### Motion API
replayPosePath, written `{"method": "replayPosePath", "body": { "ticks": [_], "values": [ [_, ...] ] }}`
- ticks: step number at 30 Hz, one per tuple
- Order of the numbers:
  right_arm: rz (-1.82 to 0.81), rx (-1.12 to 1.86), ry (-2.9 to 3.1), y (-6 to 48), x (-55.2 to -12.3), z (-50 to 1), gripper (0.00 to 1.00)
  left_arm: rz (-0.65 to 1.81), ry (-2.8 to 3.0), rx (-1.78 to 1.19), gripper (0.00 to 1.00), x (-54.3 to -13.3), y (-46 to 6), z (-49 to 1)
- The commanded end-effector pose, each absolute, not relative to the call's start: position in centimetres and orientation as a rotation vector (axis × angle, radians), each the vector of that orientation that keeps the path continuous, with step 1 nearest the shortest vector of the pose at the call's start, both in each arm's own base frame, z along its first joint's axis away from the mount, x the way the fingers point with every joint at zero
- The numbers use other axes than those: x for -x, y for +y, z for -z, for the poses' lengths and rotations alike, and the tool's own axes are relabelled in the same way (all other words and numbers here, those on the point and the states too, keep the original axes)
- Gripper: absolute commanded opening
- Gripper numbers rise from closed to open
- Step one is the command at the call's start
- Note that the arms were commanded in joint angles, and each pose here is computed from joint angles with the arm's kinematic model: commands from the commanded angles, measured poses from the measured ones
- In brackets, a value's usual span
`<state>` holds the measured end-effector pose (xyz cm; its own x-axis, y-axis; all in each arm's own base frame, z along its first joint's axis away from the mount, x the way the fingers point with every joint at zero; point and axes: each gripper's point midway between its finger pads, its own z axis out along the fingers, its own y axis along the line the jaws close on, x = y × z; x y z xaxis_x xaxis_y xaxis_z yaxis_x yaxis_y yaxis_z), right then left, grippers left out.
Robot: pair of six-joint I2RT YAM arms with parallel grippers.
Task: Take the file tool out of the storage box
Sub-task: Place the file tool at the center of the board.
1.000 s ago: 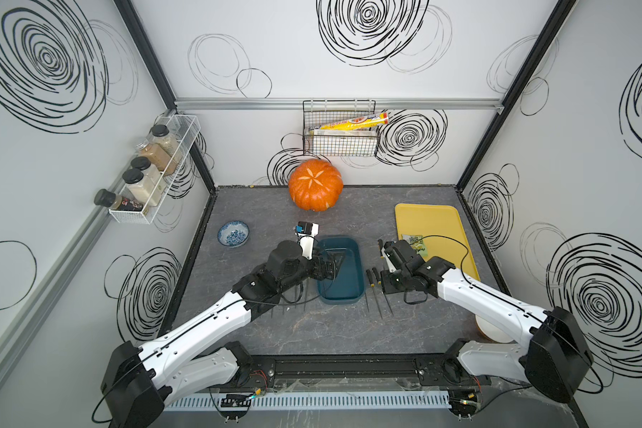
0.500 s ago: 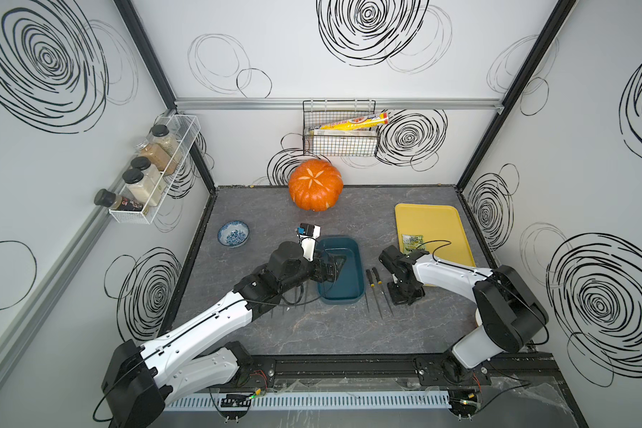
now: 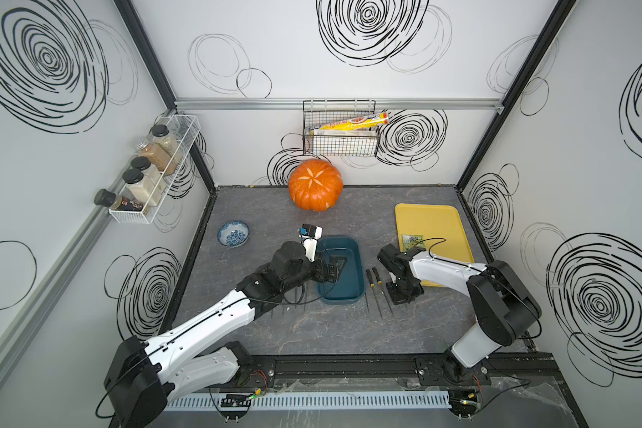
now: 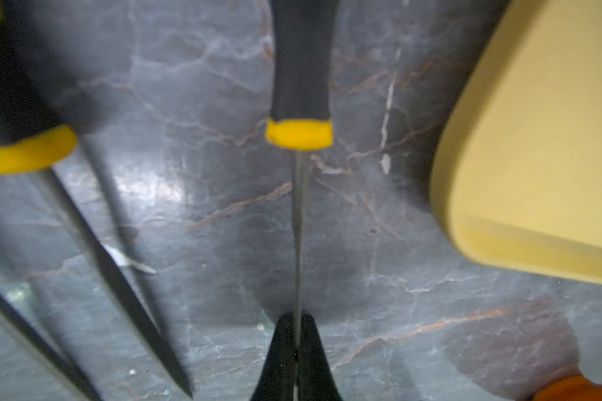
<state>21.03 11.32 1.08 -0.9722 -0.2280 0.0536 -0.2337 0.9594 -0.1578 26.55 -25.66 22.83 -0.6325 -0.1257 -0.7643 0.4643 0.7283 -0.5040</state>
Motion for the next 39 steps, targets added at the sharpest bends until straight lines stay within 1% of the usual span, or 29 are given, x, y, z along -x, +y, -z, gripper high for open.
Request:
{"method": "replayPosePath", "body": {
  "ticks": [1, 7, 10, 14, 24, 25, 27, 28, 37, 39],
  "values": [
    [-0.251, -0.387, -2.912, 11.2, -18.9, 0.4, 0.0, 0.919, 2.061, -0.264, 0.99, -26.7, -26.2, -23.7],
    [-0.311, -0.391, -2.831, 10.9, -18.3, 1.5, 0.0, 0.908, 2.074, -0.266, 0.99, -26.7, -26.2, -23.3],
    [-0.286, -0.42, -2.833, 11.3, -18.3, 1.8, 0.0, 0.911, 2.083, -0.271, 0.99, -26.7, -26.3, -23.2],
    [-0.257, -0.478, -2.87, 12.6, -18.2, 0.8, 0.0, 0.915, 2.091, -0.278, 0.99, -26.7, -26.6, -23.0],
    [-0.266, -0.491, -2.852, 12.3, -17.9, 1.5, 0.0, 0.889, 2.129, -0.271, 0.99, -27.2, -26.7, -21.8],
    [-0.256, -0.491, -2.855, 12.4, -17.9, 1.4, 0.01, 0.881, 2.14, -0.271, 0.99, -27.2, -26.7, -21.5],
    [-0.252, -0.492, -2.859, 12.4, -17.9, 1.3, 0.11, 0.872, 2.165, -0.269, 0.99, -27.4, -26.8, -20.9],
    [-0.249, -0.49, -2.861, 12.4, -17.8, 1.2, 0.13, 0.866, 2.178, -0.27, 0.99, -27.5, -26.9, -20.5],
    [-0.251, -0.497, -2.885, 12.5, -18.3, 0.7, 0.14, 0.836, 2.261, -0.269, 0.99, -28.1, -27.1, -18.1],
    [-0.24, -0.501, -2.919, 12.7, -18.7, -0.1, 0.16, 0.804, 2.295, -0.256, 0.99, -28.3, -26.8, -17.2]
  ]
}}
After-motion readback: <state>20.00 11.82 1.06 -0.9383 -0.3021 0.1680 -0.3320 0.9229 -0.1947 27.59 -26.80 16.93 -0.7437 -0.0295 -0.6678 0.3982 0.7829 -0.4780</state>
